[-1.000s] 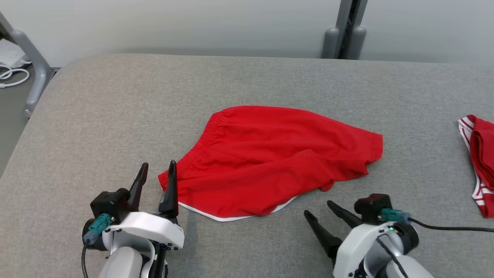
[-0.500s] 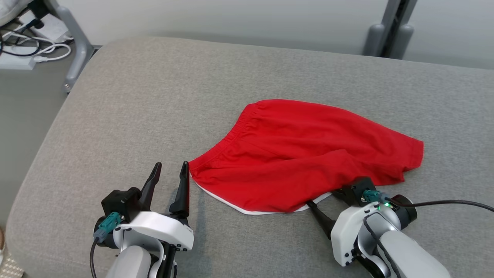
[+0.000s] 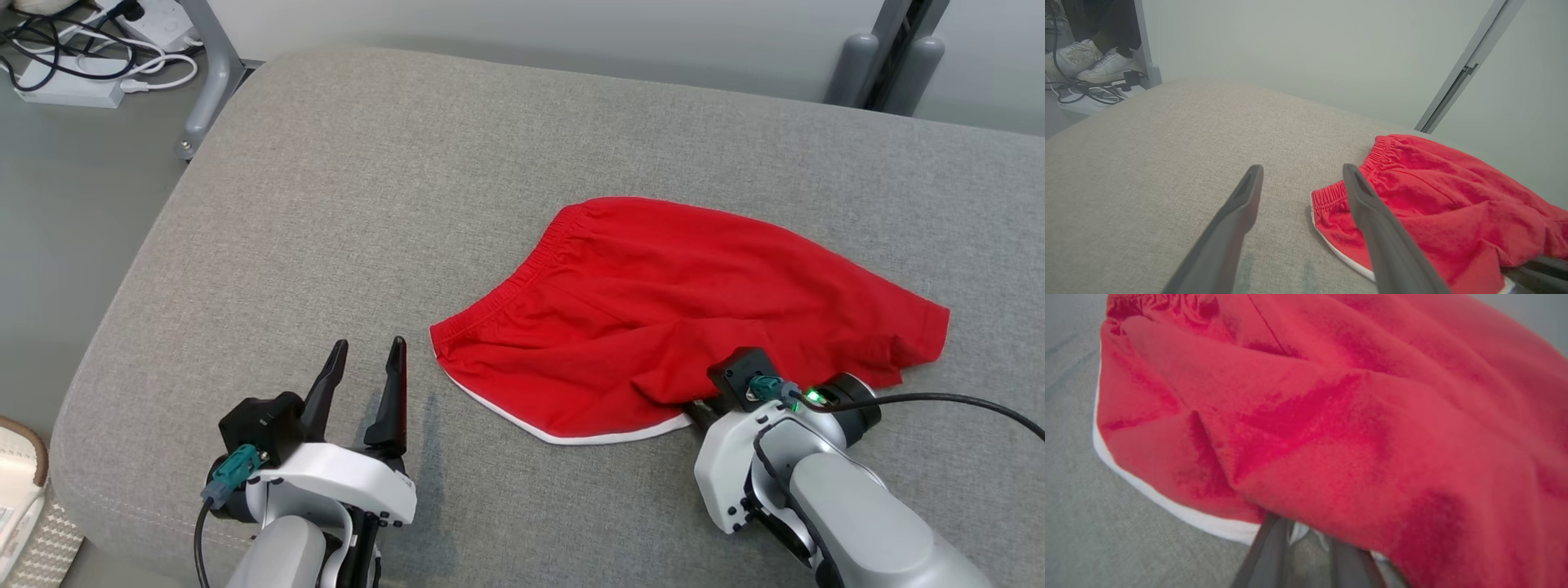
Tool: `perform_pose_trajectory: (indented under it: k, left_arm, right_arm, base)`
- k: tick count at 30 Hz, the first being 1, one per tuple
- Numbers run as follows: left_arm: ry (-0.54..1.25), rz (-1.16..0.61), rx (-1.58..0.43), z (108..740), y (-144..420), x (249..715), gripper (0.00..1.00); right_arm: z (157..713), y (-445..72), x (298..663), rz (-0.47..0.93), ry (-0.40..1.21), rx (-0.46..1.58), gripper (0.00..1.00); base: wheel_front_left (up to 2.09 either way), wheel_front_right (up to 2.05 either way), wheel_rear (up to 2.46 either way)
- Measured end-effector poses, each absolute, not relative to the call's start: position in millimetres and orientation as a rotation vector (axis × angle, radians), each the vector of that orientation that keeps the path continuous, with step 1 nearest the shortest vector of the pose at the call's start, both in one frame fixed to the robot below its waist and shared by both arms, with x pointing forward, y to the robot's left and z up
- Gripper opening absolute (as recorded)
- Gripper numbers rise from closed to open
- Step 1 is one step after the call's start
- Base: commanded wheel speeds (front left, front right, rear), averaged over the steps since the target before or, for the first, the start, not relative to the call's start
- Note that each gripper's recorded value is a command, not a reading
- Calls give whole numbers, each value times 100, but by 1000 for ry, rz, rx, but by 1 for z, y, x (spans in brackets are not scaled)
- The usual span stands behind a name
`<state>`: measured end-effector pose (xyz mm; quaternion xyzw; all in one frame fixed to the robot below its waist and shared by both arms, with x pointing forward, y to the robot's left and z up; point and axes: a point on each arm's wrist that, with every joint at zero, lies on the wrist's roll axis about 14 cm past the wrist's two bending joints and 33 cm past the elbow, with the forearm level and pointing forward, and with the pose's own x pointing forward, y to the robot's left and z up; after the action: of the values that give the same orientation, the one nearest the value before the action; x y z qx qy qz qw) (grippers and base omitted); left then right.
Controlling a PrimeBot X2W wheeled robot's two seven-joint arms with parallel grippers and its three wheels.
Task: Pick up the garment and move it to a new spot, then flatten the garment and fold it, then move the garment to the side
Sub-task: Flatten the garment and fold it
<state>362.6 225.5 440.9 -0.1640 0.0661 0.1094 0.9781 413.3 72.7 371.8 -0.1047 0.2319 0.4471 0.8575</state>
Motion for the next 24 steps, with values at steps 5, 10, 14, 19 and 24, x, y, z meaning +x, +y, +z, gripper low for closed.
perform_pose_trajectory:
  k: [5, 10, 14, 19, 24]
  left_arm:
    - [130, 217, -331, 442, 224, 365, 100]
    - [119, 168, -335, 447, 209, 373, 100]
    - [117, 134, -340, 448, 198, 375, 100]
    - [104, 84, -343, 454, 182, 381, 100]
    - [103, 40, -347, 456, 167, 382, 100]
  right_arm:
    - [372, 69, 413, 928, 500, -220, 0]
    - [377, 43, 418, 866, 551, -223, 0]
    - [385, 10, 425, 790, 604, -231, 0]
    - [394, -39, 426, 682, 687, -247, 0]
    - [392, -79, 401, 586, 811, -234, 0]
  base:
    - [0, 0, 0]
    - [0, 0, 0]
    - [0, 0, 0]
    - [0, 0, 0]
    - [0, 0, 0]
